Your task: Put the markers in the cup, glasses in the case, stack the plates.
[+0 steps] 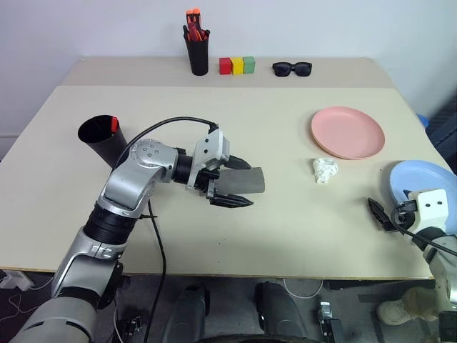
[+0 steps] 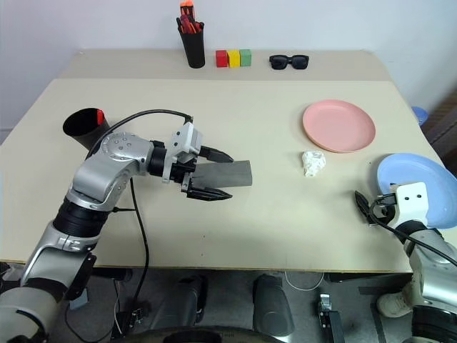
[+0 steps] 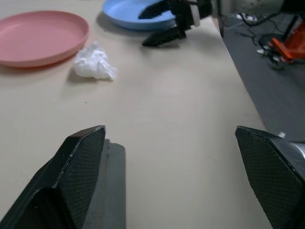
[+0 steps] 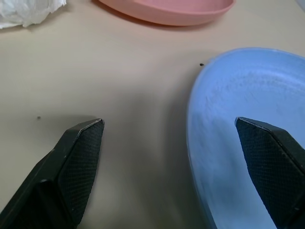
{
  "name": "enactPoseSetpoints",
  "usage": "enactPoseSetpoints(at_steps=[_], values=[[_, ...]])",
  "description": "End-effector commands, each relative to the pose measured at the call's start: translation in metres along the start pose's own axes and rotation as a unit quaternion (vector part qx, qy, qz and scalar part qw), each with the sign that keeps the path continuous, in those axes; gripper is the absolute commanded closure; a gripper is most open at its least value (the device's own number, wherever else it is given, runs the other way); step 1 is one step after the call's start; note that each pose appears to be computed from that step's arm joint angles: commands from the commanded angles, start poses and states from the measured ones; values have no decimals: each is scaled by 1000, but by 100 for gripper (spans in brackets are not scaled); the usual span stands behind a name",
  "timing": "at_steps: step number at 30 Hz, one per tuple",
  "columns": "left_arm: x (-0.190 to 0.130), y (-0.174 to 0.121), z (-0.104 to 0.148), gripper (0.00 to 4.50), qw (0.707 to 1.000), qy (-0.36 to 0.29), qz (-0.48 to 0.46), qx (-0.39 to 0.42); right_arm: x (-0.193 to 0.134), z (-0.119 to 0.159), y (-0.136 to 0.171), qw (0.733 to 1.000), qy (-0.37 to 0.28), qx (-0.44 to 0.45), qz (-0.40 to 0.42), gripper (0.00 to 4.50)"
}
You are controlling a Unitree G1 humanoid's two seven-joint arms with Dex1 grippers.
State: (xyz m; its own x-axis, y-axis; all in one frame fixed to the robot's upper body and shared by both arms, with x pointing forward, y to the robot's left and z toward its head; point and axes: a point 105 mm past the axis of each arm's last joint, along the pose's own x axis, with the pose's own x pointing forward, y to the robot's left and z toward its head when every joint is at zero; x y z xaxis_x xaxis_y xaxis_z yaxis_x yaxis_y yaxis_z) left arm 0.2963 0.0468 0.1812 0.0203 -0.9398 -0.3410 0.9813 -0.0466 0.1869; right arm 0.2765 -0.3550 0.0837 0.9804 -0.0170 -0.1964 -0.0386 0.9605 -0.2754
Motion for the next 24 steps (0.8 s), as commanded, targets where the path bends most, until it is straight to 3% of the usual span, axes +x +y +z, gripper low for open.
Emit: enactPoseSetpoints(at_steps=[1,4,10,15,24], values=[[-4,-7,14,2,999,-10,-22,35,3,-3,-5,1000,7,2,-10,25],[-4,-9,14,0,999,-8,-26,37,4,-4,-5,1000,11,1,-8,133],[-5,-10,14,0,999,-10,-27,37,7,4,-6,1000,2,-11,-12,446],[-5,-11,14,0,999,-12,-24,33,12,25,-9,997,-25,-60,-32,449],[-4,-8,11,0,1000,-15,-5,26,48,128,15,974,-177,-144,-4,449]])
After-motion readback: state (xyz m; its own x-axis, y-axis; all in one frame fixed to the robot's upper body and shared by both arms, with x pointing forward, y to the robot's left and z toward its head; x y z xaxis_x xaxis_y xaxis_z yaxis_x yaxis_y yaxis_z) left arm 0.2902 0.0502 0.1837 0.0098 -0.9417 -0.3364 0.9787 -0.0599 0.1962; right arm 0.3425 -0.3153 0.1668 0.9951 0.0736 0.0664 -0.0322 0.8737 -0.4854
